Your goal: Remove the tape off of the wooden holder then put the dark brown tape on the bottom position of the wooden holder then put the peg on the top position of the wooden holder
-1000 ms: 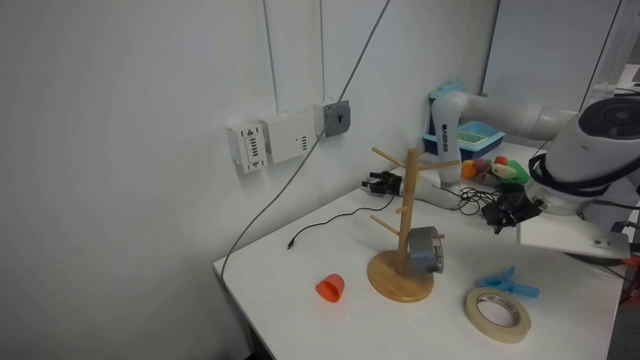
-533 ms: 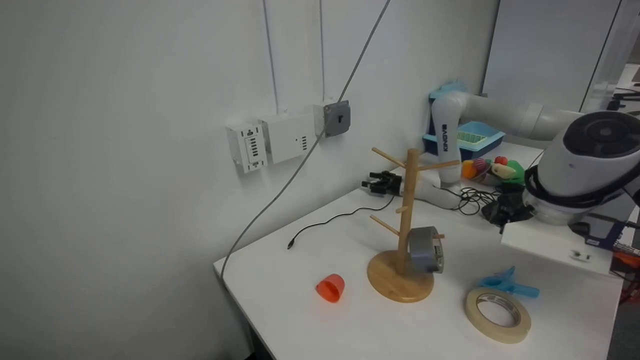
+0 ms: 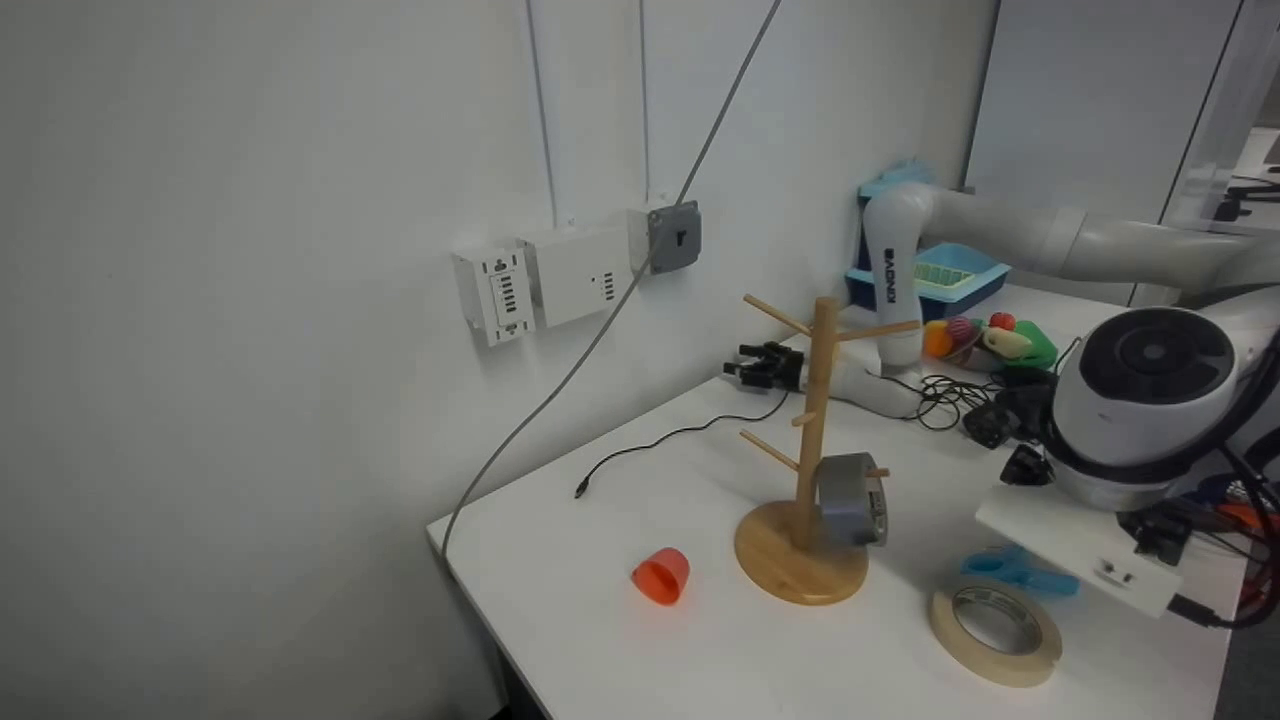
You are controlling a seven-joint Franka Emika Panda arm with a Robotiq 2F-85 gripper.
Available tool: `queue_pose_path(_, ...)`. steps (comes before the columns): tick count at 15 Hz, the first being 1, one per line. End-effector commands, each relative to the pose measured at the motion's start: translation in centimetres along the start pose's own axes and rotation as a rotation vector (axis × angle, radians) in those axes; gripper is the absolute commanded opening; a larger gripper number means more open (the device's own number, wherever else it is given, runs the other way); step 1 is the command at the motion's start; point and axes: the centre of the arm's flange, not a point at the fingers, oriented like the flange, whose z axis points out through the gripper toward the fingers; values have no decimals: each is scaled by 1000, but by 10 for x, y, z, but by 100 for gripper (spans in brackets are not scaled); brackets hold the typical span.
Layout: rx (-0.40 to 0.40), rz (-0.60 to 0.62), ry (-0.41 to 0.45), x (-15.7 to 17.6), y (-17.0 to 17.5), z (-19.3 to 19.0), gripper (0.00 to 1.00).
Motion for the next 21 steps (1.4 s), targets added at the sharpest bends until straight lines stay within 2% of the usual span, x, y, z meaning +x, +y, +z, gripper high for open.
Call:
queue_pose_path(1, -22, 50, -8, -8, -6, 22, 100)
queue_pose_path(6, -36, 67, -68, -14, -16, 39, 100)
queue_pose_path(12, -20, 120, -206, -22, -31, 51, 100)
queue_pose_path(17, -16, 153, -254, -22, -38, 61, 98)
queue_pose_path(19, -15, 160, -257, -19, -41, 64, 88)
queue_pose_path(20, -15, 163, -256, -18, -42, 64, 78)
queue_pose_path(21, -14, 166, -257, -16, -44, 66, 63)
